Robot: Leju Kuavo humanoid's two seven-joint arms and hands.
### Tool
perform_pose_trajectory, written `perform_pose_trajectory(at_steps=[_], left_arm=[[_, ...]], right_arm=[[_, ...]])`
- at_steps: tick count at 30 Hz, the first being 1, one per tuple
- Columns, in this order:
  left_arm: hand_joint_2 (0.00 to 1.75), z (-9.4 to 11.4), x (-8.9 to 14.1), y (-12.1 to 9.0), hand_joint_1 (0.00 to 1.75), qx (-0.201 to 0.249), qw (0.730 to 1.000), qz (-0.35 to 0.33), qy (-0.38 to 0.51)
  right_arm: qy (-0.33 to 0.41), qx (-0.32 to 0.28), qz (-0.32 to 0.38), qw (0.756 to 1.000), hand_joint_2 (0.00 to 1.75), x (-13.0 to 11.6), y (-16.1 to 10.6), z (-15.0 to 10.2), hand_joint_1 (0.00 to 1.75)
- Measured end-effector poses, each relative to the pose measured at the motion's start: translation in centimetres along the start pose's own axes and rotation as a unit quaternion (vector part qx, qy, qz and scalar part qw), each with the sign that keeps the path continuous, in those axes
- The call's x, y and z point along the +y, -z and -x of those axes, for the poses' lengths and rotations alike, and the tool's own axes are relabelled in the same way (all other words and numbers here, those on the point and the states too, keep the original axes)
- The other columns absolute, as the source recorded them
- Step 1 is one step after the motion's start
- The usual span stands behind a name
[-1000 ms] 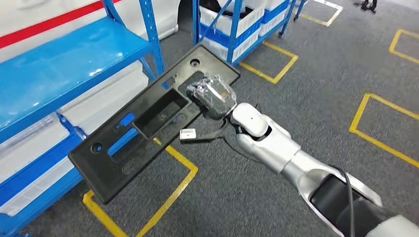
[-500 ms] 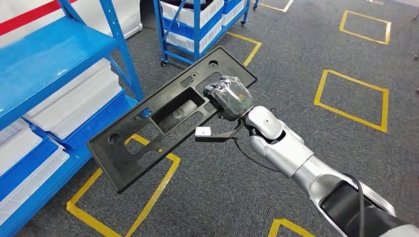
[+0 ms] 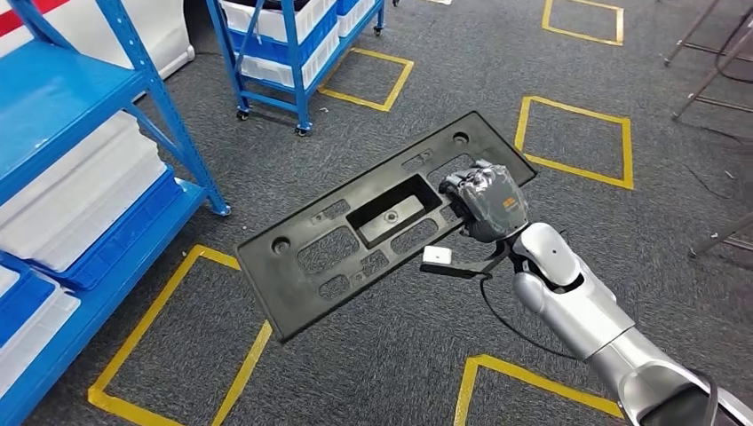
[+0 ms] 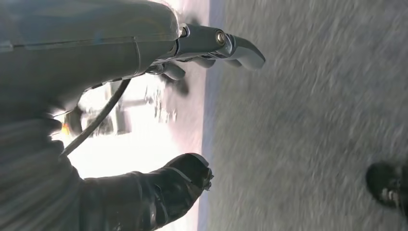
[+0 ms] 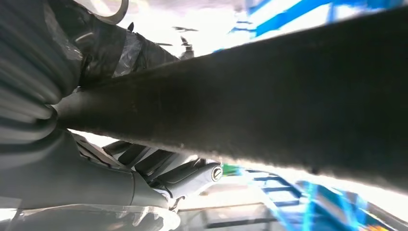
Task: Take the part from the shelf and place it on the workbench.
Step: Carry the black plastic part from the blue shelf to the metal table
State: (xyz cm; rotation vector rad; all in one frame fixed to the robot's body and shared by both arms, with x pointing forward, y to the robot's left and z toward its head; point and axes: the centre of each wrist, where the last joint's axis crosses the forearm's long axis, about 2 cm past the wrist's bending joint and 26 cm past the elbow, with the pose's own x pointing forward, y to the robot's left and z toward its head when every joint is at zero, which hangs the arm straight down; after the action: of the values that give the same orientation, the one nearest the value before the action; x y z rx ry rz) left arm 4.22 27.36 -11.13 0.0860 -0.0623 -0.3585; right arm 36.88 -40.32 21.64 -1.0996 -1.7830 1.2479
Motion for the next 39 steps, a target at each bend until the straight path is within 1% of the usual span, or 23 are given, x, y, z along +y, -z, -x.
perform_pose_trajectory(at_steps=[3, 7, 13, 19, 22, 30, 35, 39], left_arm=[[1.75, -0.1, 0.8, 0.1, 0.00, -0.004, 1.000, 0.006, -0.004], [1.75, -0.2, 0.8, 0.1, 0.00, -0.024, 0.999, 0.015, -0.023], [1.75, -0.3, 0.1, 0.0, 0.00, -0.021, 0.999, 0.026, -0.043], [1.75, -0.7, -0.4, -0.1, 0.00, -0.024, 0.998, 0.033, -0.050], [1.75, -0.6, -0.5, -0.1, 0.00, -0.022, 0.998, 0.034, -0.054], [1.75, -0.6, -0.6, -0.1, 0.00, -0.022, 0.998, 0.017, -0.056], [1.75, -1.1, -0.8, -0.2, 0.00, -0.022, 0.999, 0.006, -0.049], [1.75, -0.8, -1.0, -0.2, 0.00, -0.015, 0.999, -0.006, -0.034]], right_arm=[[-0.009, 0.012, 0.002, 1.000, 1.75, -2.1, 1.3, 1.1, 1.75], [-0.021, 0.023, 0.008, 0.999, 1.75, -4.5, 2.0, 3.1, 1.75], [-0.034, 0.037, 0.000, 0.999, 1.75, -5.4, 1.1, 5.2, 1.75], [-0.051, 0.050, 0.008, 0.997, 1.75, -6.6, 0.6, 6.6, 1.75], [-0.053, 0.052, 0.010, 0.997, 1.75, -6.6, 0.5, 6.7, 1.75], [-0.060, 0.058, -0.002, 0.997, 1.75, -5.1, 0.0, 6.3, 1.75], [-0.062, 0.065, -0.008, 0.996, 1.75, -4.6, -0.8, 6.5, 1.75], [-0.066, 0.074, -0.016, 0.995, 1.75, -4.1, -1.5, 6.6, 1.75]])
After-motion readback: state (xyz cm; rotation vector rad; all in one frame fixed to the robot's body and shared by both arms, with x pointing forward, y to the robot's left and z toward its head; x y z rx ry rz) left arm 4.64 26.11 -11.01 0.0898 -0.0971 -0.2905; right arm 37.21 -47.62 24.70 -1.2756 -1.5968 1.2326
